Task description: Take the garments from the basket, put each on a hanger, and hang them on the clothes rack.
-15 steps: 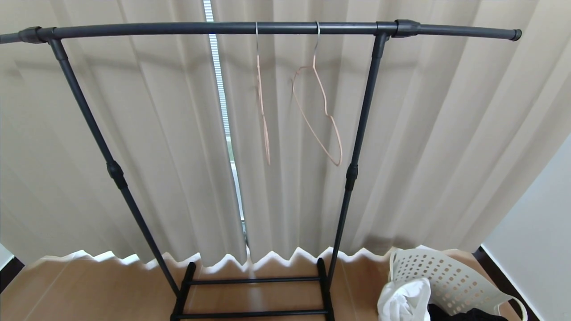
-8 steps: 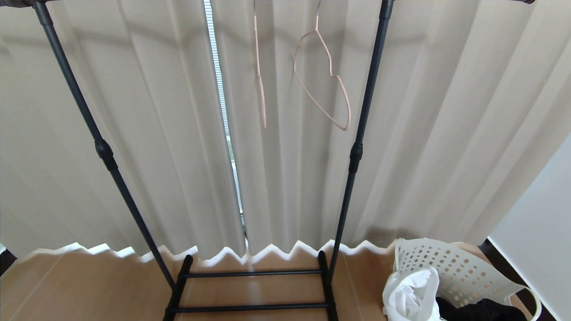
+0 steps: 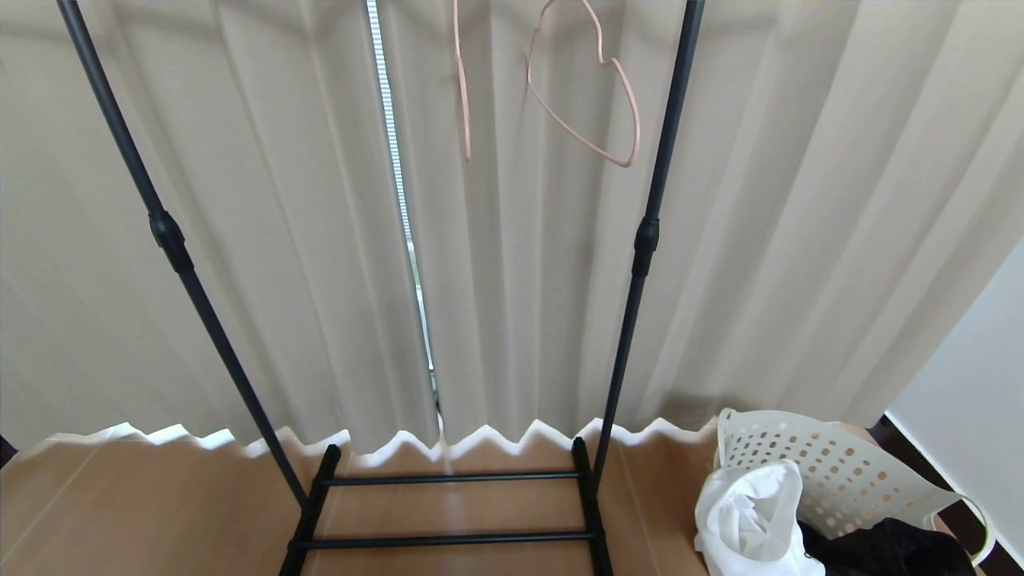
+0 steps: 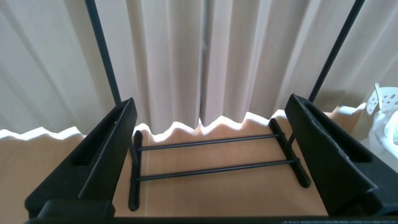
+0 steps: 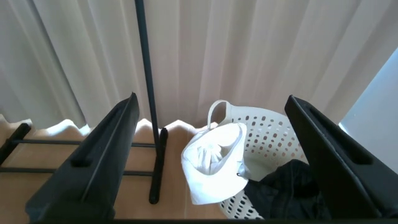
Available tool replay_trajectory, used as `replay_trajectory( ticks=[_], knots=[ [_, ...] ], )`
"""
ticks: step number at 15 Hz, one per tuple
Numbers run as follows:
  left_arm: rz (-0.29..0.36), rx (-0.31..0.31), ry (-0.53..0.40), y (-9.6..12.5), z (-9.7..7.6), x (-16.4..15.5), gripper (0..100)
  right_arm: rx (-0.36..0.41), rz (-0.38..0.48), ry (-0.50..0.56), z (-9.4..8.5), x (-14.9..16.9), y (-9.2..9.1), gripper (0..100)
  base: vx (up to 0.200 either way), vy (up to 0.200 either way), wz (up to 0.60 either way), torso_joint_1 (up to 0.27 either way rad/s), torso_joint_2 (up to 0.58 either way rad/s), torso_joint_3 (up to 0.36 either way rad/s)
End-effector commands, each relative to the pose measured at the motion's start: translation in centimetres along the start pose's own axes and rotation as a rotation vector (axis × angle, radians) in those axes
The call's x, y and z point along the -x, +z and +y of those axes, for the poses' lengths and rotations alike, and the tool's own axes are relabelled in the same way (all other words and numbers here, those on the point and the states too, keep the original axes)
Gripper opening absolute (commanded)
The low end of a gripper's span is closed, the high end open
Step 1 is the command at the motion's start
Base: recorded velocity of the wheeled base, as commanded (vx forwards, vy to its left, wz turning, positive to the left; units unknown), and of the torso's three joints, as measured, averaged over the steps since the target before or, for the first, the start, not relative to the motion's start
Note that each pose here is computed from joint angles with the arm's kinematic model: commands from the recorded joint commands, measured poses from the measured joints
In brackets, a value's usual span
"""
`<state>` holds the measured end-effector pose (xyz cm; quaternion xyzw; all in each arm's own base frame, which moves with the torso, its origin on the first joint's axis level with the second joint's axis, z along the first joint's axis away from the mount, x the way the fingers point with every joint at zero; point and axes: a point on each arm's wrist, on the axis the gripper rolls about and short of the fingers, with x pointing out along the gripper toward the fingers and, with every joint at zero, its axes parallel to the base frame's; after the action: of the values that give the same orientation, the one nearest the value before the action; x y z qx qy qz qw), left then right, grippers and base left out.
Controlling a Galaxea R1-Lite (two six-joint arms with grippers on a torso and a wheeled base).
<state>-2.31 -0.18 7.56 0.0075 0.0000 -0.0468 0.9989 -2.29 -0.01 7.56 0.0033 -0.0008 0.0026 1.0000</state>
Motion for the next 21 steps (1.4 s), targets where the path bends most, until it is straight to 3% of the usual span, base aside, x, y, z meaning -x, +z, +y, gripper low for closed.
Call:
replay_trajectory(
  ticks=[1, 3, 12, 21],
  knots=[
    [-0.001, 0.0, 0.0, 0.05, 0.0, 0.0, 100, 0.0, 0.002, 0.003, 0.0, -0.01, -0.01, 100, 0.0, 0.0, 0.0, 0.002, 0.06, 0.051],
    [-0.001, 0.0, 0.0, 0.05, 0.0, 0.0, 100, -0.001, 0.0, 0.003, 0.0, 0.0, 0.03, 100, 0.0, 0.0, 0.0, 0.0, 0.0, 0.0],
    [-0.001, 0.0, 0.0, 0.05, 0.0, 0.0, 100, -0.001, 0.0, 0.001, 0.01, 0.0, 0.03, 100, 0.0, 0.0, -0.6, 0.002, 0.0, 0.004],
    [-0.001, 0.0, -0.003, 0.05, 0.01, 0.0, 100, -0.003, 0.002, -0.001, 0.0, -0.01, -0.01, 100, 0.0, -0.067, 0.0, 0.0, 0.0, 0.001]
  ],
)
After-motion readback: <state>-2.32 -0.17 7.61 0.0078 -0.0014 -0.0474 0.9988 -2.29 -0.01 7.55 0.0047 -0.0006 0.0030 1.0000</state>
